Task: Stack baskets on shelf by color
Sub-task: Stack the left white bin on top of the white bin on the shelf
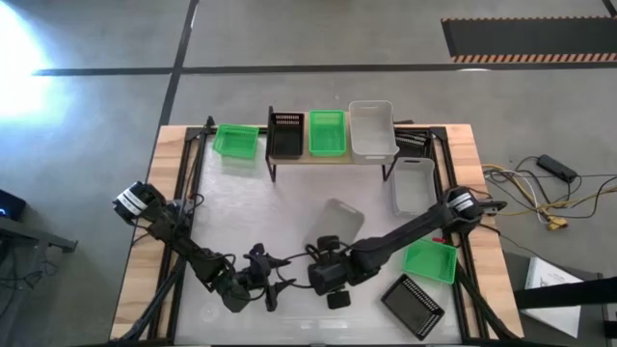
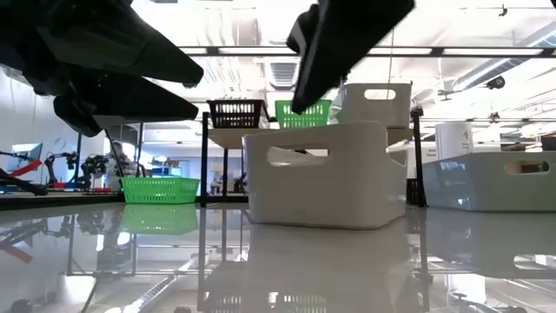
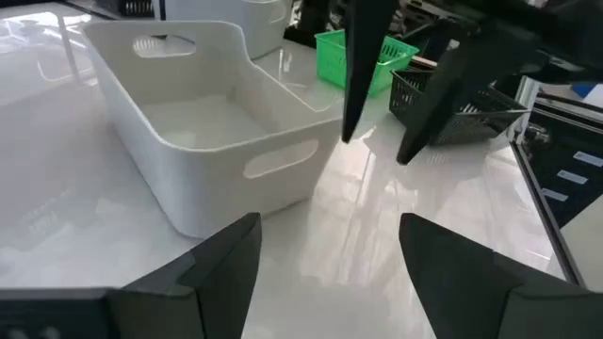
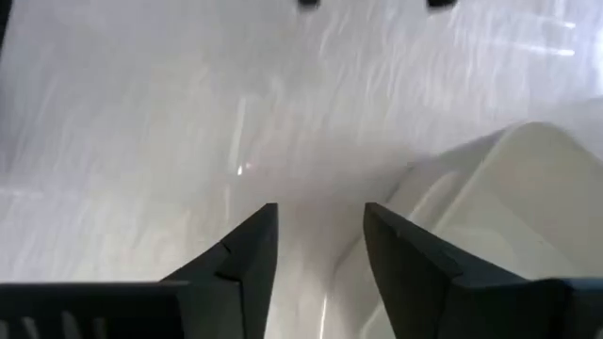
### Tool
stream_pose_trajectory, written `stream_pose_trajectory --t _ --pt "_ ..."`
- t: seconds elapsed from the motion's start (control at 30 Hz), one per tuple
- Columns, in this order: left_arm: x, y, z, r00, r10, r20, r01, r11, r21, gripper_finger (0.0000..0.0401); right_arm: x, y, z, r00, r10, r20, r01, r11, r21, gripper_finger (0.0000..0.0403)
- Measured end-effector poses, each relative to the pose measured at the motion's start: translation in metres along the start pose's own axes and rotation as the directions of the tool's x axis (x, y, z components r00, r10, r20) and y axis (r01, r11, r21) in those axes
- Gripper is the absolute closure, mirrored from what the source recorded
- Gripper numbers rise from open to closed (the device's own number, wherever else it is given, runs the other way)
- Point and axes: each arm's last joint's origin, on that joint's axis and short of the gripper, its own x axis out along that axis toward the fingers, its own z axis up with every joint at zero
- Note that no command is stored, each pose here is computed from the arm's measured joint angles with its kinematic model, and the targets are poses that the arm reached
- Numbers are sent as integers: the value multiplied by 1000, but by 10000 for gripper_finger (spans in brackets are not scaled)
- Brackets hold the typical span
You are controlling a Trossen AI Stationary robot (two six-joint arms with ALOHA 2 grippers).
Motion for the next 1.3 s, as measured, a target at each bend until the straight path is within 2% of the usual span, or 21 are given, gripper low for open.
stream_pose_trajectory --t 0.23,0.4,0.57,0.67,0.77,1.0,1.17,1.3 --pt "0 0 0 1000 -1 0 1 1000 -3 163 -9 -1 -5 999 -53 0 53 996 65 206" --pt "0 0 0 1000 0 0 0 1000 -3 163 10 -7 -11 986 -165 -18 166 969 182 189" --pt "0 0 0 1000 0 0 0 1000 -2 163 30 -12 -14 981 -191 -47 196 954 228 193" --pt "0 0 0 1000 -1 0 1 1000 -3 163 36 -15 -12 981 -193 -32 196 955 223 210" --pt "0 0 0 1000 -1 0 1 1000 -3 163 39 -17 -11 980 -196 -26 198 960 201 242" --pt "0 0 0 1000 -2 1 2 1000 -5 163 36 -10 -17 987 -139 -81 148 983 108 375" --pt "0 0 0 1000 -2 2 2 1000 -5 163 22 11 -33 974 -137 -182 140 990 5 392" --pt "1 0 -1 1000 0 0 0 1000 -3 163 -2 30 -44 968 -133 -215 122 990 -66 394"
